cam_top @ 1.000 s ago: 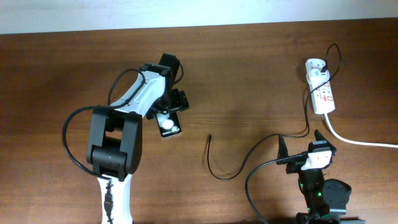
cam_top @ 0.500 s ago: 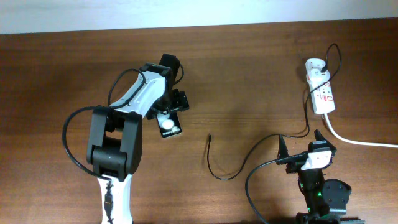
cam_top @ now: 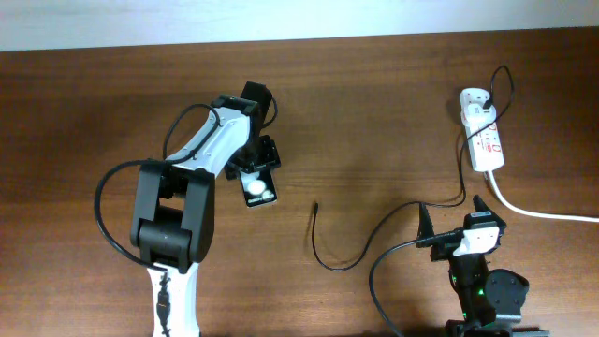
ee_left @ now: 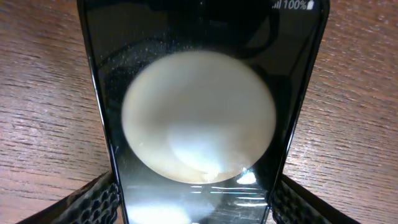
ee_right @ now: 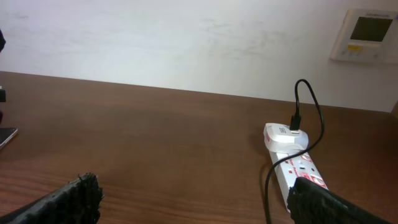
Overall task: Plug charger to phone and switch on socket
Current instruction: 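Close the left gripper on the phone's long edges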
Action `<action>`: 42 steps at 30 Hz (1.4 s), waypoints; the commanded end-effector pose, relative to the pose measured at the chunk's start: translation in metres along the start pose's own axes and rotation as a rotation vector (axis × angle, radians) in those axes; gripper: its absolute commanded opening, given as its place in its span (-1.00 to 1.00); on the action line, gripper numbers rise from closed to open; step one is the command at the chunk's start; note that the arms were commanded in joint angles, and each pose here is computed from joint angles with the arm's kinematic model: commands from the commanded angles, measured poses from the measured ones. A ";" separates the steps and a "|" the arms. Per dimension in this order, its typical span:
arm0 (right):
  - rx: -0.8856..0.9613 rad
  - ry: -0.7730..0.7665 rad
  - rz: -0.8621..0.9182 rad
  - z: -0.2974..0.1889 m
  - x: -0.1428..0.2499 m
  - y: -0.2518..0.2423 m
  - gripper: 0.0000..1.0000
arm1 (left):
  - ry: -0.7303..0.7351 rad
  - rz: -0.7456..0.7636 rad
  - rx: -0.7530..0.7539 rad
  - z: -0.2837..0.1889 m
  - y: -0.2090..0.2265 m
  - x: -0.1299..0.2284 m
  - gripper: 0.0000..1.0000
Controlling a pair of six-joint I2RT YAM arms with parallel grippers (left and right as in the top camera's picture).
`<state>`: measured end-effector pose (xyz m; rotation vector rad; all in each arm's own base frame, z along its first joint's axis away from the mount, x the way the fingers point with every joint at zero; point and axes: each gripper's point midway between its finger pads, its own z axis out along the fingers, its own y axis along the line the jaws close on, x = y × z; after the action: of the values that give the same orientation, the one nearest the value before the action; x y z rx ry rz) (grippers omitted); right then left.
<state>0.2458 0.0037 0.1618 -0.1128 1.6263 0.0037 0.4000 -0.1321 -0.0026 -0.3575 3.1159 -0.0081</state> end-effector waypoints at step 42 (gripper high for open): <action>-0.029 0.000 0.004 0.000 0.002 0.006 0.97 | 0.079 0.010 -0.020 0.040 0.002 0.019 -0.18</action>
<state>0.2458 0.0037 0.1618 -0.1128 1.6263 0.0037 0.4015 -0.1346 -0.0028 -0.3418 3.1038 -0.0127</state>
